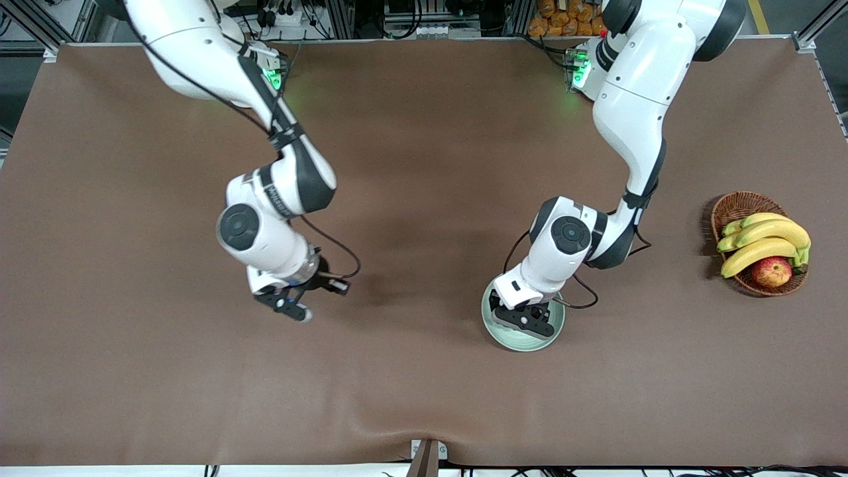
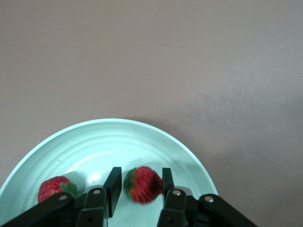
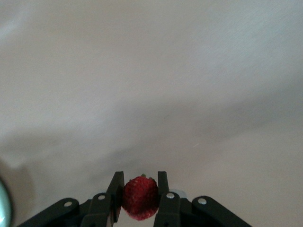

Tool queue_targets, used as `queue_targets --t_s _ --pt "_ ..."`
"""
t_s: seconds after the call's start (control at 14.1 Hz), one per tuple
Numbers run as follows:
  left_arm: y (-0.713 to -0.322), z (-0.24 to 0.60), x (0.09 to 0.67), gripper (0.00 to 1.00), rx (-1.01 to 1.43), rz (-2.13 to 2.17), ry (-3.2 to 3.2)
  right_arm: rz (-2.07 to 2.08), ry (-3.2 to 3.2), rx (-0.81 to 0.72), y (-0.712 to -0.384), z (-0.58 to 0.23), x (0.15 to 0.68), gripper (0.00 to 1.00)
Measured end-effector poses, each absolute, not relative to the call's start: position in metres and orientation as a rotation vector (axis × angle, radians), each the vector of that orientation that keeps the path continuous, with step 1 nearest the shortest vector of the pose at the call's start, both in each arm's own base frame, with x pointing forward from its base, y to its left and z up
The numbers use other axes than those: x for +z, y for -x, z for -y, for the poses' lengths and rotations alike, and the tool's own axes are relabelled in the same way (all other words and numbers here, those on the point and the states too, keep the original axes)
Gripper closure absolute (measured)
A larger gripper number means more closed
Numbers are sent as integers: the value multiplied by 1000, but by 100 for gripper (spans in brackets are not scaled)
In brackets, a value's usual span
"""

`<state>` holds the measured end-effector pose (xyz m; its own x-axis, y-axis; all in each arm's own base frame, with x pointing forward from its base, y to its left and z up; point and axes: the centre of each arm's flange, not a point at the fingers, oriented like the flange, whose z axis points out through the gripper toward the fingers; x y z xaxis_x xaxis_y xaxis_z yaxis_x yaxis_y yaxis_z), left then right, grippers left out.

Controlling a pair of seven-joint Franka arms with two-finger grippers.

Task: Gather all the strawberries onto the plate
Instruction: 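Place the strawberry on the plate with the left gripper while the right gripper carries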

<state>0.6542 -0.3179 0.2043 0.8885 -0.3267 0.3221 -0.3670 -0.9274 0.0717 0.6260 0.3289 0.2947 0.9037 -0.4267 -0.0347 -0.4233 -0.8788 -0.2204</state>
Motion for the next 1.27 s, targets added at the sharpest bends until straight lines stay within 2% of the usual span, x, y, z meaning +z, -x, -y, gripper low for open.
queue_targets --t_s 0.07,0.42,0.85,1.27 --pt "-655 318 210 52 466 540 -2925 -649 2838 -24 -618 -349 293 67" --pt "-656 306 234 2 450 522 -2940 -698 2776 -86 -604 -427 255 67" --pt "-656 304 268 0 455 509 -2942 -737 2684 -135 -588 -515 210 67" --pt "-647 325 270 0 416 409 -2891 -710 2681 -145 -576 -534 187 67"
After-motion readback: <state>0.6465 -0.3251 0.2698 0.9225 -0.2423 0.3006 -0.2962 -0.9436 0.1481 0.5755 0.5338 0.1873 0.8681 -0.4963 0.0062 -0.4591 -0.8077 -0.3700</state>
